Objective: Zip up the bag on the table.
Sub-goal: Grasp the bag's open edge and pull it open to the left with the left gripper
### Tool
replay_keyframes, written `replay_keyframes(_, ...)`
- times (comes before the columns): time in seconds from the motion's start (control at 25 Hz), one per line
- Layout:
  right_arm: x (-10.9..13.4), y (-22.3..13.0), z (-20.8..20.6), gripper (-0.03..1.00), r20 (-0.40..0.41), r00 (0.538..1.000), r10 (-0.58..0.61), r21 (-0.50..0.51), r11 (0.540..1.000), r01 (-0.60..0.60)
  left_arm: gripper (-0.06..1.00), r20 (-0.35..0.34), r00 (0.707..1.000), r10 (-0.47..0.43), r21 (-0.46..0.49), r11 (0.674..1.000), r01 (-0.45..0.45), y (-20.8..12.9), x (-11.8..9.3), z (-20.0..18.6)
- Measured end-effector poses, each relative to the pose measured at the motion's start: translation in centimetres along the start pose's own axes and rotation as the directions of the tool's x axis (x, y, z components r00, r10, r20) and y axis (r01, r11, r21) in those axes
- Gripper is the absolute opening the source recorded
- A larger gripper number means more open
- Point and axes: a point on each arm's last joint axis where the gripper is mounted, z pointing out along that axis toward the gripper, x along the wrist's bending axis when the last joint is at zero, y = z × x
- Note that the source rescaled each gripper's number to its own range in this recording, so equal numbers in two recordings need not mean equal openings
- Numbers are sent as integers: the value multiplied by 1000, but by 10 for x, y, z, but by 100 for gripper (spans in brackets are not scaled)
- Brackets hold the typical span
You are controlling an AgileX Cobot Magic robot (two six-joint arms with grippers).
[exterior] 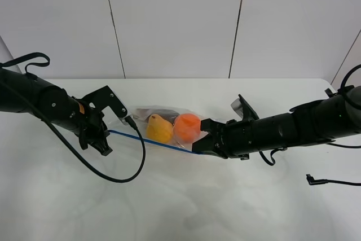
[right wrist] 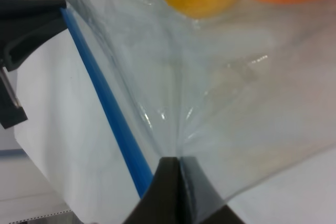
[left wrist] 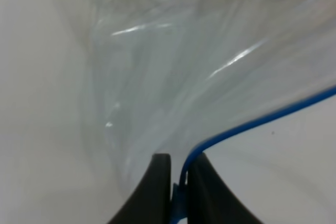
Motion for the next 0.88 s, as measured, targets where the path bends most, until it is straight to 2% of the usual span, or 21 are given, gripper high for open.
replay_keyframes(0.44,0,0,0,0,3,1000,-4,3,1000,4,0,-12,998,68,38,997,-68,-7,6,0)
replay_keyframes(0.88,-1,0,0,0,9,1000,-7,3,1000,7,2,-16,1000,12,35,999,-11,-7,7,0)
